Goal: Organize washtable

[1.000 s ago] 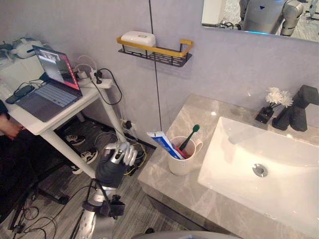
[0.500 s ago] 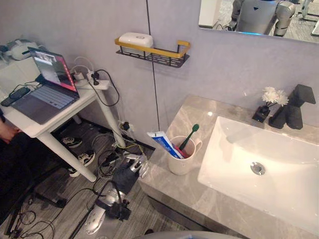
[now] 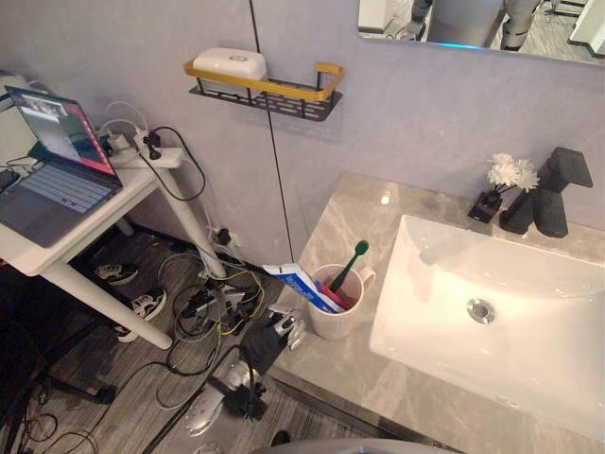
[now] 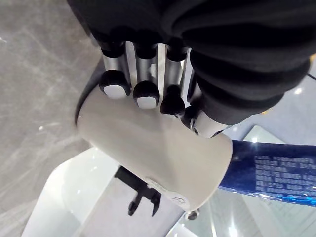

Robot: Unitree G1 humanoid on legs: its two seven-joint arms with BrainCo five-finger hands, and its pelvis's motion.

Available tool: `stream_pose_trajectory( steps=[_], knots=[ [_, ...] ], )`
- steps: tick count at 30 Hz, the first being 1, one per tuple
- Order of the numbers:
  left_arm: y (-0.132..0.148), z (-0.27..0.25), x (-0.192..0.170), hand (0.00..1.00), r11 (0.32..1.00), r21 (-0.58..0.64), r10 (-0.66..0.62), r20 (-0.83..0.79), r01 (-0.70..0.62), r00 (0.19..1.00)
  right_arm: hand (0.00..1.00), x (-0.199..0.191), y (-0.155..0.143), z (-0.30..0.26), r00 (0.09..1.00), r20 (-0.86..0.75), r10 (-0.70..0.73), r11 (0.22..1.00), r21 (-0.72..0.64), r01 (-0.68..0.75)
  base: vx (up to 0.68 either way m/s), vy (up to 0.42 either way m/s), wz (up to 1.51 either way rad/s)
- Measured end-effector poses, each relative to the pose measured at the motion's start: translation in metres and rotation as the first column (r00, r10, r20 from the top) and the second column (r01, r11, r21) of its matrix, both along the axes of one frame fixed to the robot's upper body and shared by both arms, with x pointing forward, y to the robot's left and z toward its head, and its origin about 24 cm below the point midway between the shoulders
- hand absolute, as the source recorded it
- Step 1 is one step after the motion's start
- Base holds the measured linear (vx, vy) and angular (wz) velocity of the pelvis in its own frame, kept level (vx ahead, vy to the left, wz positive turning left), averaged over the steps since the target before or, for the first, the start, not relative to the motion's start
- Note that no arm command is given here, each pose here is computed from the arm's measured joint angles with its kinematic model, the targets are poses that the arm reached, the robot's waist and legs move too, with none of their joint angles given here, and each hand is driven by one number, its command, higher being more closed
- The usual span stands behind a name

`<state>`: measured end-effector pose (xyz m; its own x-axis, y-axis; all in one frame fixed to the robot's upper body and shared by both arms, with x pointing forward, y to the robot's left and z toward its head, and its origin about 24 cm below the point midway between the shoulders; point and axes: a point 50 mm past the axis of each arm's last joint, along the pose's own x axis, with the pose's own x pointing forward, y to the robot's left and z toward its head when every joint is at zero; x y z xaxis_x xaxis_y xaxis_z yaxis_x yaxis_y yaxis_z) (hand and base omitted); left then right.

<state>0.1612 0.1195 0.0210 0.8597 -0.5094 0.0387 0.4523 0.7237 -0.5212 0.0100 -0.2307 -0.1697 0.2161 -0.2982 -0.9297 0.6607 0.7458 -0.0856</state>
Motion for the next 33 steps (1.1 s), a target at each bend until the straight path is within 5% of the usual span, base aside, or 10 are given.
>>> stream_pose_trajectory(
  steps=[19,33],
  knots=[
    [-0.027,0.002,0.011,1.00,0.991,0.006,-0.134,0.031,0.134,0.990,0.00,0.010,-0.003,0.002,0.999,0.043,0.018,0.999,-0.028,-0.017,0.00,0.012,-0.12],
    [-0.035,0.000,0.024,1.00,0.994,0.011,-0.111,0.043,0.111,0.993,0.00,0.010,-0.004,0.003,0.999,0.043,0.003,1.000,-0.030,-0.002,-0.01,0.004,-0.13]
  ],
)
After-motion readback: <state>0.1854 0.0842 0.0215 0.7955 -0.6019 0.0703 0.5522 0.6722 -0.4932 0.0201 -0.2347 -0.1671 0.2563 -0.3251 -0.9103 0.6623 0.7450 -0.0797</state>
